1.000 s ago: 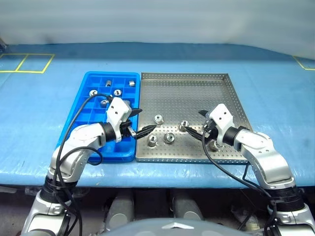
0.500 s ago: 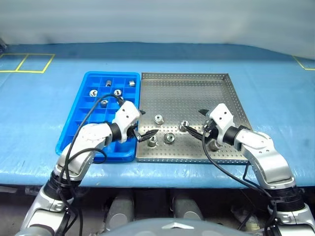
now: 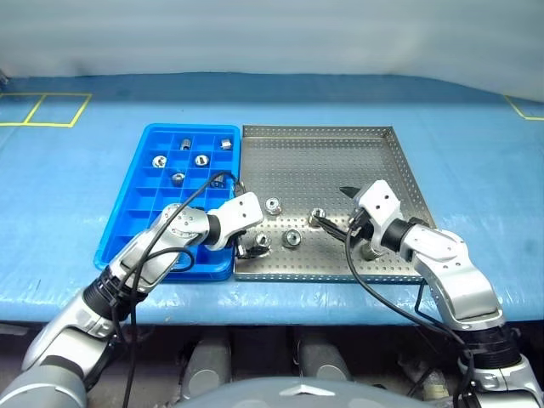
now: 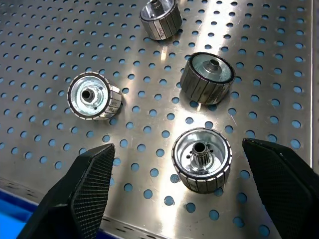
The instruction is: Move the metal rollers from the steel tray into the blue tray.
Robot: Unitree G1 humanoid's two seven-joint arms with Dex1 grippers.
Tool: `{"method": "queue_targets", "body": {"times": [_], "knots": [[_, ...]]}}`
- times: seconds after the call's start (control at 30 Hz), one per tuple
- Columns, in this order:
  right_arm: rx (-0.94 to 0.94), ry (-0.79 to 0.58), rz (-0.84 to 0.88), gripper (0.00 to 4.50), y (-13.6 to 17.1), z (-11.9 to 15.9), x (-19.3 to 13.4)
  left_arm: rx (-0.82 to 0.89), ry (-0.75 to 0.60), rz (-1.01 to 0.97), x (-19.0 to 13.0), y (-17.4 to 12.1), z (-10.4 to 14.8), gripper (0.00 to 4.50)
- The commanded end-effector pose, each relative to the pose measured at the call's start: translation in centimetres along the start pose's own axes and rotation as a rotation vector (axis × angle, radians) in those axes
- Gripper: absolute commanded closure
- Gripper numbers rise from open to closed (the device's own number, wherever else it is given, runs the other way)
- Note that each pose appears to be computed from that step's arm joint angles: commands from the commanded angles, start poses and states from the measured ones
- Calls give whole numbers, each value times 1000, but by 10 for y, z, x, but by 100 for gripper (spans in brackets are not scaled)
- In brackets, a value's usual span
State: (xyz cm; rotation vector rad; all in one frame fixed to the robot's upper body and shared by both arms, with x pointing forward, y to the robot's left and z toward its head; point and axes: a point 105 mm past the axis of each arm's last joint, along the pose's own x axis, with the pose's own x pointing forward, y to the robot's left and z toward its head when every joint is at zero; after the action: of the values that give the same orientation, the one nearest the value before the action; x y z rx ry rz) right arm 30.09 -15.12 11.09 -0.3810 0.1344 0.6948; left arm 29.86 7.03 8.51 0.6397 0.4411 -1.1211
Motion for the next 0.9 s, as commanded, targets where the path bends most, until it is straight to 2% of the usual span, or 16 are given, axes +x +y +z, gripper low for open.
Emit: {"method": "queue_targets", "body": {"times": [0.03,0.07,0.17,0.27,0.5,0.6,0.77,0.83,0.9], "knots": [[-43,-62,-31,1,-3,17,-5,41,60,0,4,2,-9,0],[-43,-64,-36,1,-4,18,-5,48,72,-4,6,2,-11,0],[-45,-67,-47,0,-5,18,-6,68,97,-10,8,2,-16,60],[-48,-68,-50,0,-5,19,-6,84,108,-22,10,1,-18,159],[-58,-72,-61,0,-6,21,-6,109,120,-66,13,-5,-20,159],[-60,-72,-69,0,-7,21,-5,106,118,-64,13,-4,-20,217],[-61,-76,-81,0,-8,21,-5,107,122,-62,11,-3,-21,378],[-61,-77,-84,0,-9,22,-4,109,119,-63,10,-2,-20,378],[-60,-79,-85,0,-9,22,-3,109,111,-57,10,-1,-19,418]]}}
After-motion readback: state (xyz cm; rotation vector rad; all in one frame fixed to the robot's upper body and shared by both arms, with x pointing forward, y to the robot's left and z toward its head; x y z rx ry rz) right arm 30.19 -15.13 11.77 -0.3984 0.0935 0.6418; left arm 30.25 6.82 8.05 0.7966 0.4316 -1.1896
